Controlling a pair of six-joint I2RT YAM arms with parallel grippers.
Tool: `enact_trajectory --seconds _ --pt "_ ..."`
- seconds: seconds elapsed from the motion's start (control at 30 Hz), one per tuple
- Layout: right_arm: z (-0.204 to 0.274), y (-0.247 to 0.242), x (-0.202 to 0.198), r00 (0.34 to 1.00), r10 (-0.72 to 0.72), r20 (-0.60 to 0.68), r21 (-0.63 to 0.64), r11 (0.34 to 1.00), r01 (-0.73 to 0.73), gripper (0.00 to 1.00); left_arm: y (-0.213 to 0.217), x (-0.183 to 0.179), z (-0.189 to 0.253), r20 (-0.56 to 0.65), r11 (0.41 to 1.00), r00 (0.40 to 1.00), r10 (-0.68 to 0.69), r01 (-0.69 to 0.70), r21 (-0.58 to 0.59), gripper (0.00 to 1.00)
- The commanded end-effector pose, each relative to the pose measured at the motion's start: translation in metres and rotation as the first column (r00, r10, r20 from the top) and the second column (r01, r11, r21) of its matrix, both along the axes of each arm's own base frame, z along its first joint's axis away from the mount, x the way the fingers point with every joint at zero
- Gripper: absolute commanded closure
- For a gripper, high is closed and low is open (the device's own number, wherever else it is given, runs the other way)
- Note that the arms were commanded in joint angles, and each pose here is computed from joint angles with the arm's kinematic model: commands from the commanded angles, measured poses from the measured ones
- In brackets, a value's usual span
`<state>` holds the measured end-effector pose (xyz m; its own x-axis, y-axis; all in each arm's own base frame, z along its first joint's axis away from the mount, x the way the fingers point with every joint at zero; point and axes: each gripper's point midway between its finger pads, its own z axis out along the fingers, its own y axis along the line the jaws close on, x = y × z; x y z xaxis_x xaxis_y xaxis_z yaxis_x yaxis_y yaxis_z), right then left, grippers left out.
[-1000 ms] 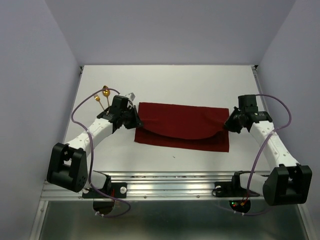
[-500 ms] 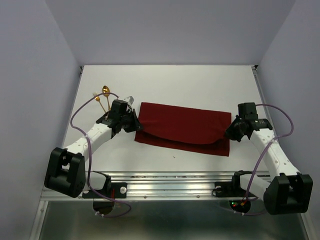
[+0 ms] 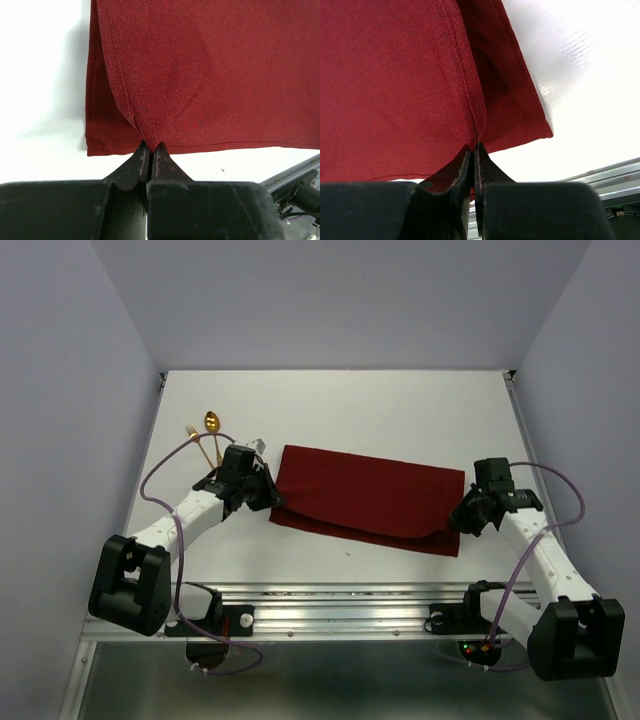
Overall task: Fold the napkin into a case and place the utensils inside
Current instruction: Fold and flatten the napkin at the center of the board.
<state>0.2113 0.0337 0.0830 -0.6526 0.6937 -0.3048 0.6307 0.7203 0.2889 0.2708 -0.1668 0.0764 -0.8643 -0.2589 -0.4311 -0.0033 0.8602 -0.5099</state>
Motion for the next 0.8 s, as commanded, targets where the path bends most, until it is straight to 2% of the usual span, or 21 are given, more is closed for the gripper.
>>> enact_trajectory --seconds 0.0,0.1,0.3,0.43,0.63,0.77 --pt "-0.005 -0.004 -0.006 0.999 -0.032 -0.018 -0.007 0.999 0.031 0.91 -0.002 0.001 0.003 0.02 1.0 1.0 0.005 -0.005 -0.01 1.0" --pt "-0.002 -0.005 -0.005 0.999 -0.031 -0.012 -0.017 0.999 0.031 0.93 -0.002 0.0 0.007 0.027 1.0 1.0 0.007 -0.007 -0.014 1.0" --pt "0.044 -0.013 0.021 0.994 -0.025 0.105 -0.059 0.998 0.032 0.93 0.0 0.01 0.041 0.094 1.0 0.996 0.015 -0.014 -0.004 1.0" --pt "0.066 -0.019 0.022 0.991 -0.011 0.135 -0.097 0.995 0.024 0.93 0.0 0.016 0.051 0.114 1.0 0.993 0.009 -0.009 0.003 1.0" --pt "0.057 -0.017 0.004 0.995 -0.021 0.098 -0.08 0.996 0.029 0.93 0.0 0.012 0.042 0.094 1.0 0.996 0.005 -0.006 0.009 1.0" --pt "0.034 -0.014 -0.014 0.998 -0.05 0.042 -0.057 0.997 0.052 0.92 0.0 0.006 0.033 0.081 1.0 0.997 -0.001 0.001 0.003 1.0"
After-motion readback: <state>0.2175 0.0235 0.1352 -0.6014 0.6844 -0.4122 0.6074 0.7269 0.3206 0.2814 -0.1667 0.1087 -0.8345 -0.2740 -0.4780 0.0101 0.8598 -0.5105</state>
